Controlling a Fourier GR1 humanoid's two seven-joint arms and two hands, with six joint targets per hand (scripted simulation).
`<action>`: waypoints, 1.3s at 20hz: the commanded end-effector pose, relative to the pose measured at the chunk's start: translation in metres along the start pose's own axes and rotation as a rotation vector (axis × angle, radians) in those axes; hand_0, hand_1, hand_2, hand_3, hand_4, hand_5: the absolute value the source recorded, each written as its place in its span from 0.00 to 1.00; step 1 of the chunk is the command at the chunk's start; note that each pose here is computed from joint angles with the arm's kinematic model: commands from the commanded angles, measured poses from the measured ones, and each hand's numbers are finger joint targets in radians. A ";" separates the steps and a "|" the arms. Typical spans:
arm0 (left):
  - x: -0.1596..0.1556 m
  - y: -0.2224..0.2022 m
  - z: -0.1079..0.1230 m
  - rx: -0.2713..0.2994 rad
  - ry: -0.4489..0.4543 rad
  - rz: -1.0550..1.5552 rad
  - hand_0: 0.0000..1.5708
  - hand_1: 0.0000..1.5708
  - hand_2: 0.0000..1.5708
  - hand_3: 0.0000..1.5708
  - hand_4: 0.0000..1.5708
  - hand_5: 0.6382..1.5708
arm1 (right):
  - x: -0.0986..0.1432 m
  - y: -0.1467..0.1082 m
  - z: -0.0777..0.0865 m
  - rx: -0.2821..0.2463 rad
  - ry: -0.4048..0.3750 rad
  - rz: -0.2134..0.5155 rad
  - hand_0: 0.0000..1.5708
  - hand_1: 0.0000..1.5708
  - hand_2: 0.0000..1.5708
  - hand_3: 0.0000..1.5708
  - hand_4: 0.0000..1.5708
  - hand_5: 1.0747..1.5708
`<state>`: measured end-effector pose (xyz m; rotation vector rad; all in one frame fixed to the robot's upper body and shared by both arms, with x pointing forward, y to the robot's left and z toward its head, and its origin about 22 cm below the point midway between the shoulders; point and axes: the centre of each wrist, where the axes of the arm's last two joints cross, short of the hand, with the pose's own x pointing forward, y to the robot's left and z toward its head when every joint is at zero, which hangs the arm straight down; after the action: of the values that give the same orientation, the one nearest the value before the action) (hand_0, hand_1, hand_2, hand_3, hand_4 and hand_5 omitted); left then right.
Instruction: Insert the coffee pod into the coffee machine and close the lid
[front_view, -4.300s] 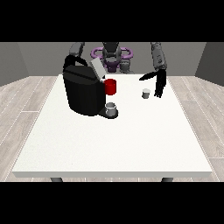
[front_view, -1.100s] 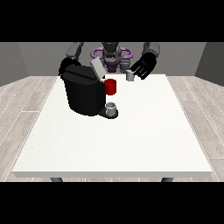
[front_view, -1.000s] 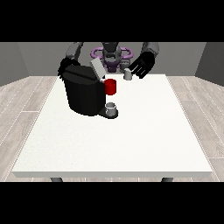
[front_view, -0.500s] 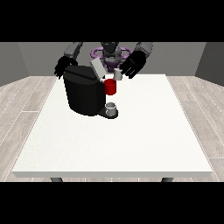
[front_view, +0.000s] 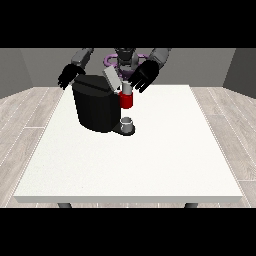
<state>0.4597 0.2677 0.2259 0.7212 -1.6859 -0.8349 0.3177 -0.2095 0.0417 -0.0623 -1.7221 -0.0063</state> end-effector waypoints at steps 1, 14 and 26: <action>-0.009 -0.014 0.004 -0.018 0.007 -0.005 0.83 0.83 0.84 0.78 0.32 1.00 | -0.020 0.010 0.022 -0.020 0.006 -0.001 0.00 0.00 0.00 0.00 0.31 1.00; 0.001 -0.018 -0.002 -0.034 -0.032 -0.017 0.76 0.76 0.81 0.76 0.32 1.00 | 0.003 0.009 0.002 -0.042 0.000 -0.043 0.00 0.00 0.00 0.00 0.33 1.00; 0.010 -0.019 -0.007 -0.048 -0.009 -0.021 0.78 0.78 0.81 0.75 0.31 1.00 | 0.001 0.017 0.003 -0.030 -0.025 -0.024 0.00 0.00 0.00 0.00 0.28 1.00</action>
<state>0.4629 0.2543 0.2249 0.7069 -1.6750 -0.8895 0.3145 -0.2116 0.0330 -0.0768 -1.7361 -0.0749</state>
